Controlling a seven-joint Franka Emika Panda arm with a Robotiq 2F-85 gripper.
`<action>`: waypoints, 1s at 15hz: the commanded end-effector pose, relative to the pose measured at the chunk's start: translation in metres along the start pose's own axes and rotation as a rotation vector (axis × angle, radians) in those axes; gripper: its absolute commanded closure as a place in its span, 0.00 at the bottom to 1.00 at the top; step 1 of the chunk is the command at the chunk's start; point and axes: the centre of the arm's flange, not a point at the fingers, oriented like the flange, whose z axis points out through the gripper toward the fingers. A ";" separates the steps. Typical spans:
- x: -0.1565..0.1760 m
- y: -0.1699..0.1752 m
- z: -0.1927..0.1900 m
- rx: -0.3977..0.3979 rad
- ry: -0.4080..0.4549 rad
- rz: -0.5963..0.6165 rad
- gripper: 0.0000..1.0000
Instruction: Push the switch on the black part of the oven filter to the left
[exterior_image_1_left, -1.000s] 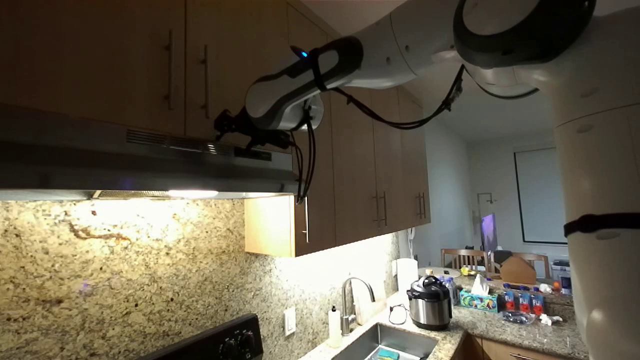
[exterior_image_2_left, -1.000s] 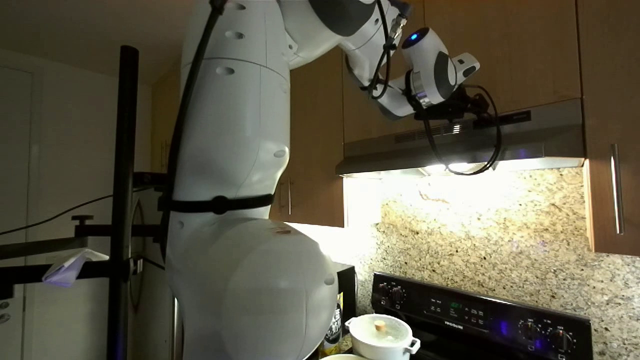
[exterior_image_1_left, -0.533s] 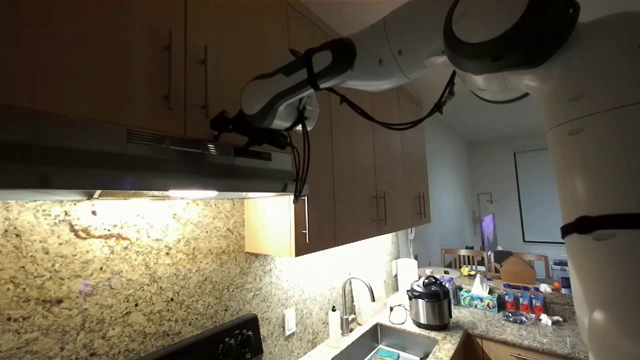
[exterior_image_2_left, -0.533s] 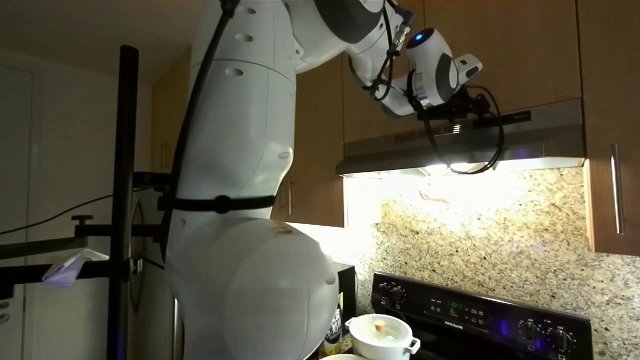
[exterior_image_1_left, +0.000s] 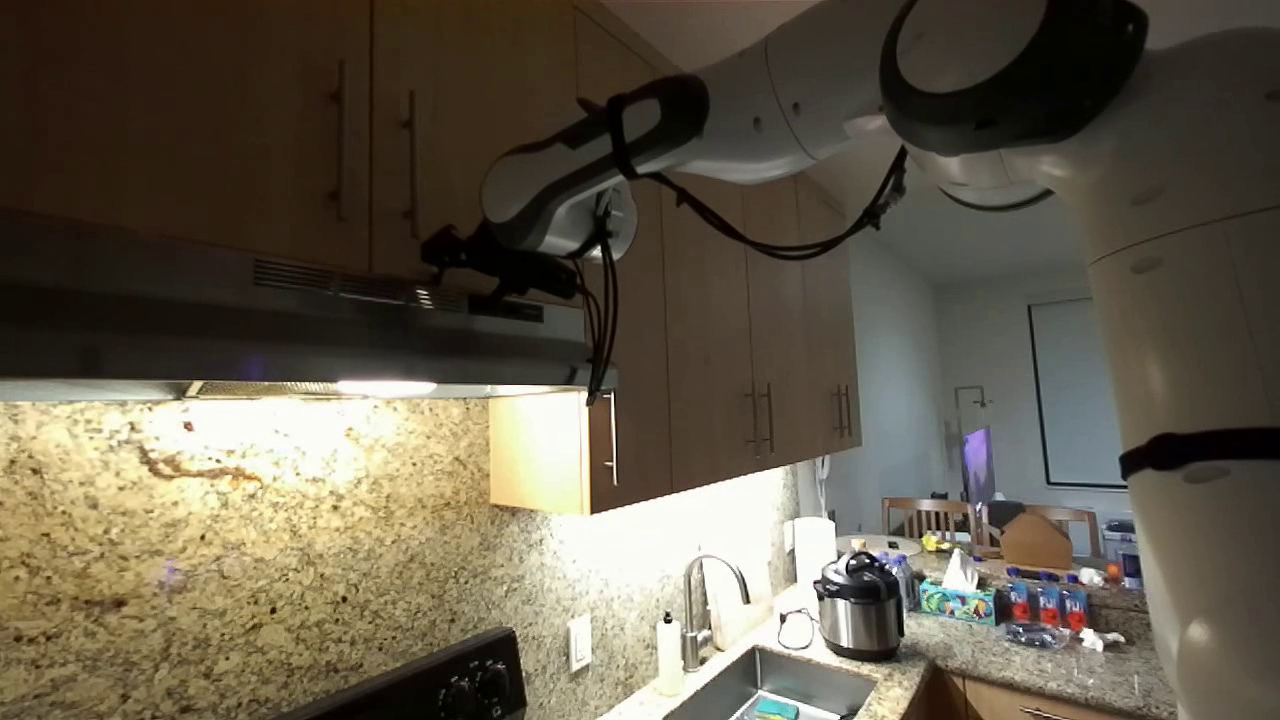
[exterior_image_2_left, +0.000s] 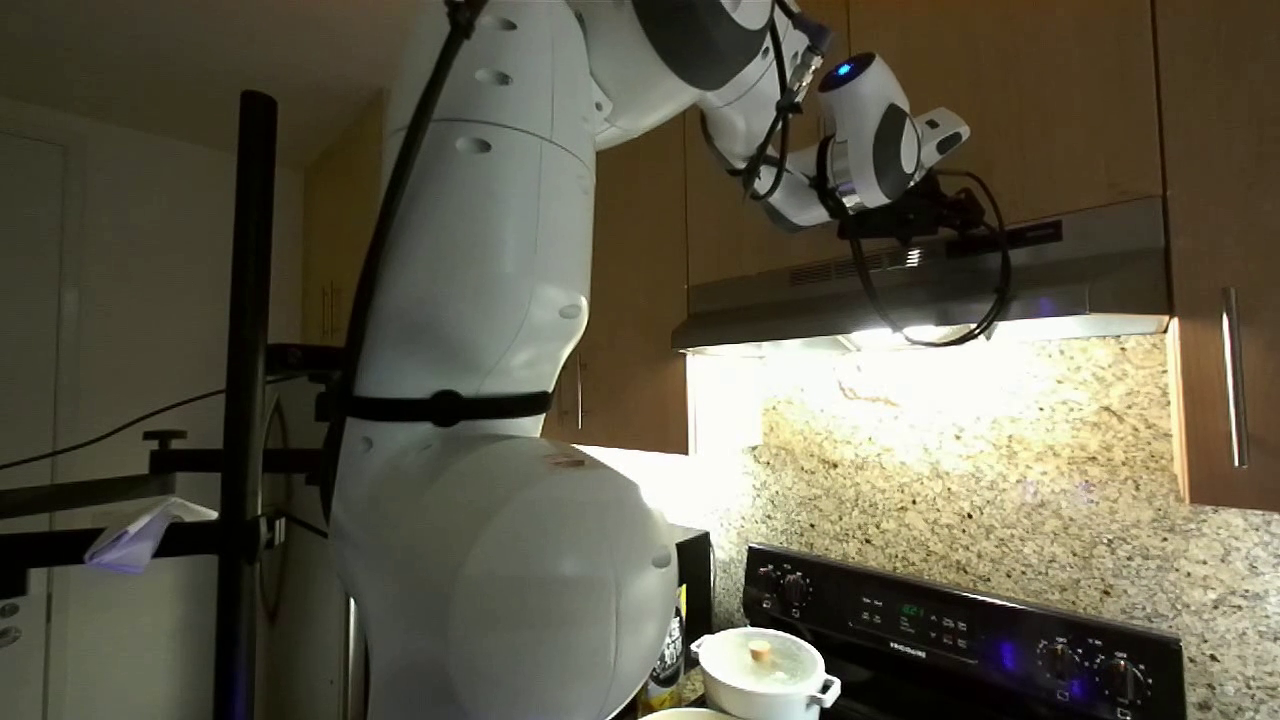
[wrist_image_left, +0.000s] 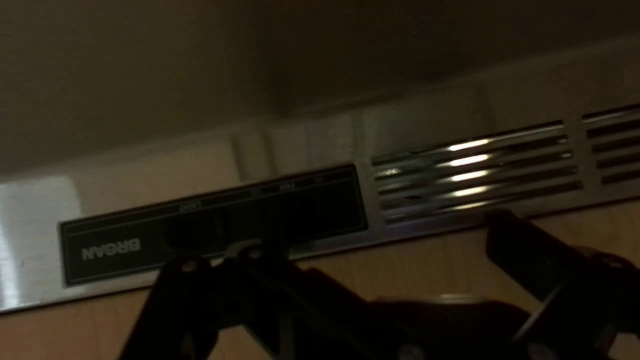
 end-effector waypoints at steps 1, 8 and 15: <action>0.000 0.015 0.009 -0.013 -0.030 0.001 0.00; 0.005 0.011 0.017 0.012 -0.032 0.000 0.00; 0.002 0.000 0.015 0.032 -0.051 -0.029 0.00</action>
